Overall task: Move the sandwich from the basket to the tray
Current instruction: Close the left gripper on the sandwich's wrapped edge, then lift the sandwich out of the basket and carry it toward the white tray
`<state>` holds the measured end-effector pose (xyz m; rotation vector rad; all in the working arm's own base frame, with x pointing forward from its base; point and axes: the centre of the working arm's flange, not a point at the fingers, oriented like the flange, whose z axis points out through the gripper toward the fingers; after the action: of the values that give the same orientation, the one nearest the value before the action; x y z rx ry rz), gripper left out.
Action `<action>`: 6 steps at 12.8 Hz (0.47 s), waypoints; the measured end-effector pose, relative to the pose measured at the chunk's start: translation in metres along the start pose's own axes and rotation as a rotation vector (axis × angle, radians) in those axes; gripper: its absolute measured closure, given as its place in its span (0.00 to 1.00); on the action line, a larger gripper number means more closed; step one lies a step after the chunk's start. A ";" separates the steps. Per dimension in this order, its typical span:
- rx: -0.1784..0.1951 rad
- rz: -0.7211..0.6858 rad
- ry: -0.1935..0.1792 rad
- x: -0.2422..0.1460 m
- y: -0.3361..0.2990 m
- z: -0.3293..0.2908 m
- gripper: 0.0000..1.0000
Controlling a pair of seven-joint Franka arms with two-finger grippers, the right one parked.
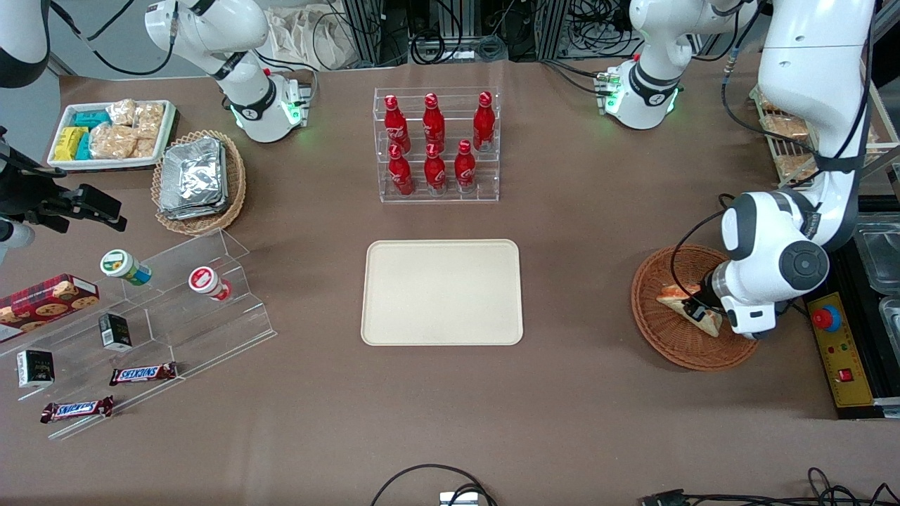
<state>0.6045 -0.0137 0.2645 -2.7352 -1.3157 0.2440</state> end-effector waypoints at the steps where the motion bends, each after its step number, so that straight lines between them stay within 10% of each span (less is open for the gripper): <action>1: 0.016 0.021 -0.011 -0.001 0.003 -0.015 0.69; 6: 0.070 0.351 0.053 -0.021 0.009 -0.135 0.81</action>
<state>0.6237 -0.0376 0.3976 -2.8732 -0.7907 0.2355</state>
